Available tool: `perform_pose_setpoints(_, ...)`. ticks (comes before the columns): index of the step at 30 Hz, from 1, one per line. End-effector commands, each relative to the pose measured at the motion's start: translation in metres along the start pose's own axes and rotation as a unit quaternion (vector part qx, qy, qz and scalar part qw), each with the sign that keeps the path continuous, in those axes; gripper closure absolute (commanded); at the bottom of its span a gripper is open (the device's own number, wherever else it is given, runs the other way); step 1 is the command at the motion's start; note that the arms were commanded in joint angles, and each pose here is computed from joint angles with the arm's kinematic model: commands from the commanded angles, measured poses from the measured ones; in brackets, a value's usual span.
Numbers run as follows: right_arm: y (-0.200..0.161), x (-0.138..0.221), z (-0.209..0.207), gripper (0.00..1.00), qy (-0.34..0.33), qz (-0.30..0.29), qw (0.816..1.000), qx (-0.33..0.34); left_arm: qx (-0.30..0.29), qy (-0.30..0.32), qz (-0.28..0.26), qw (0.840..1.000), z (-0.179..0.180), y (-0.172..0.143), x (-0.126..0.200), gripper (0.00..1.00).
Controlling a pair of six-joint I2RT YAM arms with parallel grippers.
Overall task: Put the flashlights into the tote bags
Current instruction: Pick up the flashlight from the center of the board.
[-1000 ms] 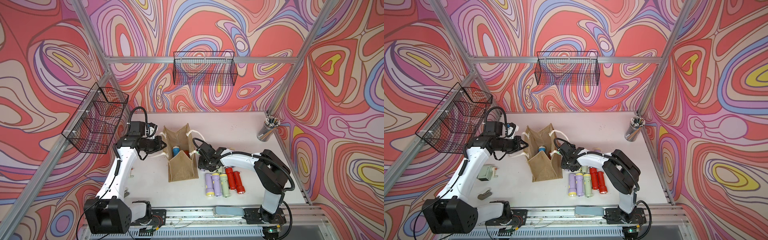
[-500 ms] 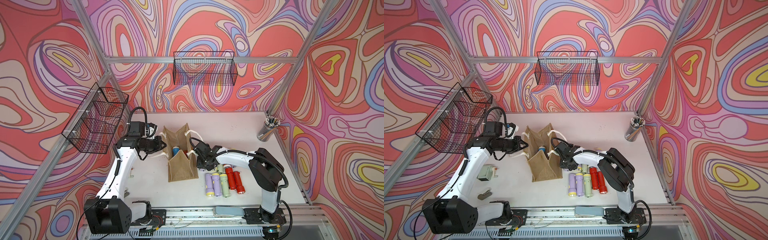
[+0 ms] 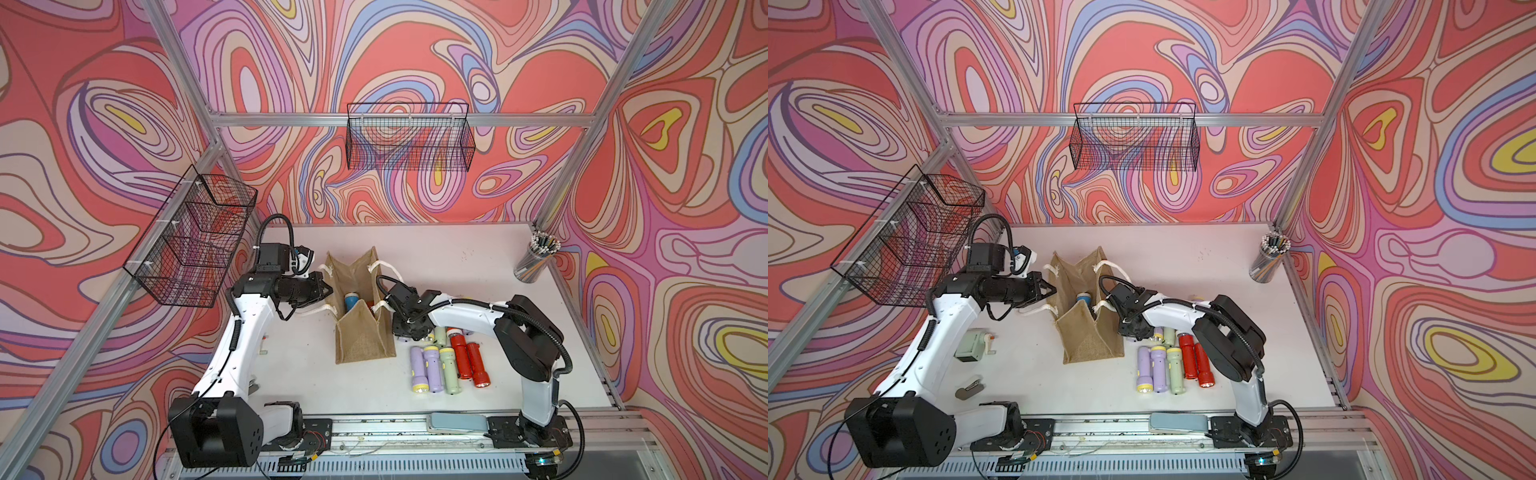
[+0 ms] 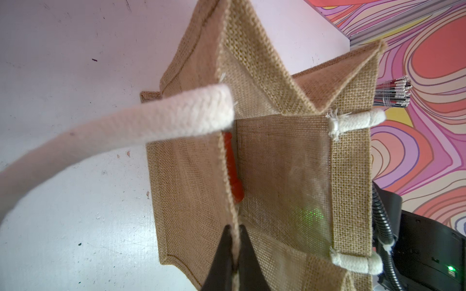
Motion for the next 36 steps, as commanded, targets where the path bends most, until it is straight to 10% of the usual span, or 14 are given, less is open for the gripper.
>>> perform_pose_setpoints(1, -0.034, -0.025, -0.025, 0.73, -0.056, 0.059, 0.997, 0.006, -0.001, -0.005, -0.01, 1.0, 0.0, 0.002, 0.004, 0.91)
perform_pose_setpoints(21, 0.054, 0.135, -0.033, 0.79, -0.103, -0.157, 0.981, 0.049, -0.008, -0.063, 0.023, 0.998, -0.016, -0.004, -0.001, 0.91)
perform_pose_setpoints(36, 0.079, 0.267, -0.087, 0.8, -0.177, -0.307, 0.935, 0.002, -0.031, -0.128, 0.059, 0.989, -0.042, -0.022, -0.004, 0.95)
Point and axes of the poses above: each gripper's point midway between its finger pads, its own x axis back along the fingers, its own z axis along the line the jaws close on, y = z × x, the point moved 1 cm from there along x, back along the fingers, and after that the axes turned 10 degrees about x, right-handed, at the moved point
